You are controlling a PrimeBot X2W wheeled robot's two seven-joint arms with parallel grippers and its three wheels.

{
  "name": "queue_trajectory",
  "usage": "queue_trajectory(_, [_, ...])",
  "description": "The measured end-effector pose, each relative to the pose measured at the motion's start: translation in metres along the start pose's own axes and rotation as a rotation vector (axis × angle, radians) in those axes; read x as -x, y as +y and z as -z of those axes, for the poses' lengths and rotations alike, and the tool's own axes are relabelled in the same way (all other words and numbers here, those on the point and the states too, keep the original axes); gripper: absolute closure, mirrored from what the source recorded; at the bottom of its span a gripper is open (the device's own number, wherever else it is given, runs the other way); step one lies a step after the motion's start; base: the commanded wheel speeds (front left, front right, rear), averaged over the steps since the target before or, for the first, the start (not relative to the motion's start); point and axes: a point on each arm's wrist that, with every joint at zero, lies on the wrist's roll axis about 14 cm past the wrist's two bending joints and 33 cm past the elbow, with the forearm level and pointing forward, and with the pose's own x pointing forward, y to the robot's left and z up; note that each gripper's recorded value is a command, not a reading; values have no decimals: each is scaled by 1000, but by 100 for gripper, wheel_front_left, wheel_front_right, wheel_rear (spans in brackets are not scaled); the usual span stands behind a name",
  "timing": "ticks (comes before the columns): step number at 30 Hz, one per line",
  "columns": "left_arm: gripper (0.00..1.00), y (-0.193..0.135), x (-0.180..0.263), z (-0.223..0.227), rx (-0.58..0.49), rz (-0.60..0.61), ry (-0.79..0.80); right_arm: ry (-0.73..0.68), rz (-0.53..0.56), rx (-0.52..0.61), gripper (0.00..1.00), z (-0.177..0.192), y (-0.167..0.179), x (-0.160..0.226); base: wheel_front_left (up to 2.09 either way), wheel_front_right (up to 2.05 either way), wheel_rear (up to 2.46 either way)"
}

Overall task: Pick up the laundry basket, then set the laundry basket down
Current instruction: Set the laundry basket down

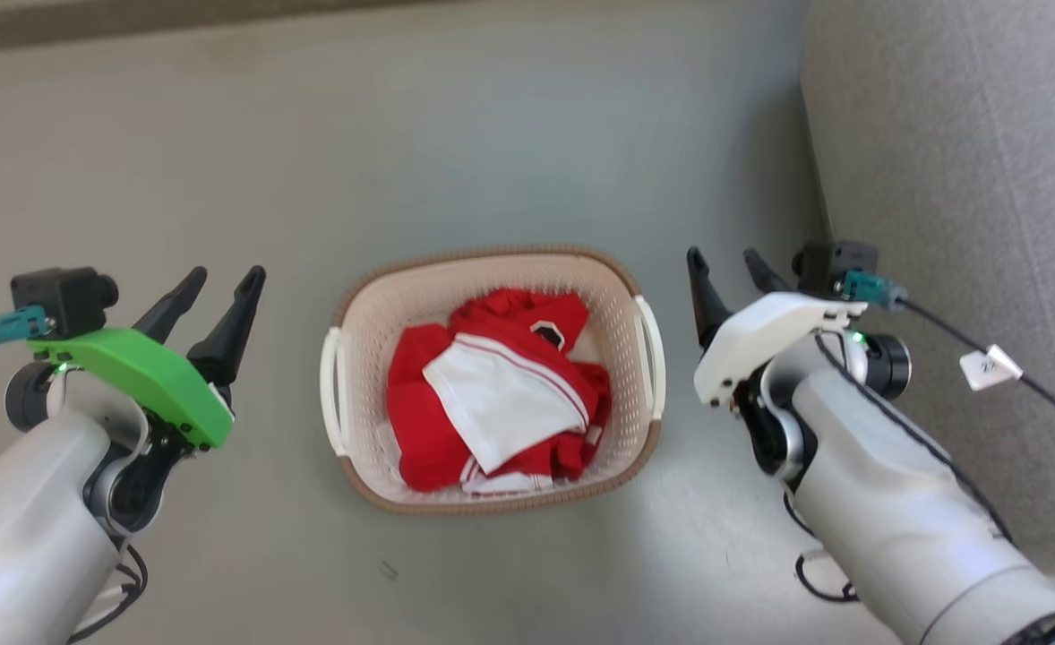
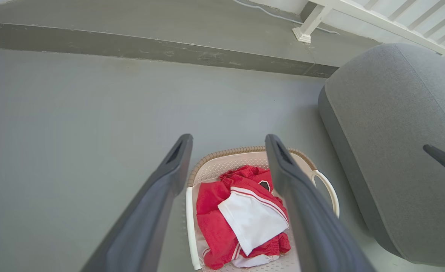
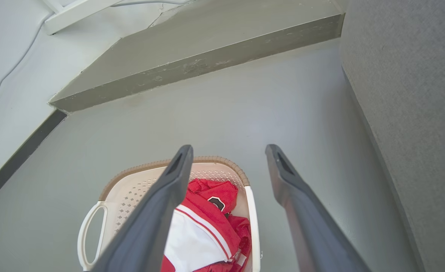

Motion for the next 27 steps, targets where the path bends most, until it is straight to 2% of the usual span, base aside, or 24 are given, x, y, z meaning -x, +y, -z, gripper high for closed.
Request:
queue_trajectory(5, [0, -3, 20, -15, 5, -30, -72, -59, -32, 17, 0, -14, 13, 18, 0, 0, 0])
queue_trajectory(12, [0, -6, 49, -47, -5, -65, -205, -216, -87, 55, 0, -60, 34, 40, 0, 0, 0])
queue_trajectory(20, [0, -17, 78, -75, -52, -68, -340, -312, -113, 70, 0, -77, 45, 64, 0, 0, 0])
queue_trajectory(27, [0, -3, 110, -92, -52, -132, -451, -399, -164, 116, 0, -94, 65, 79, 0, 0, 0])
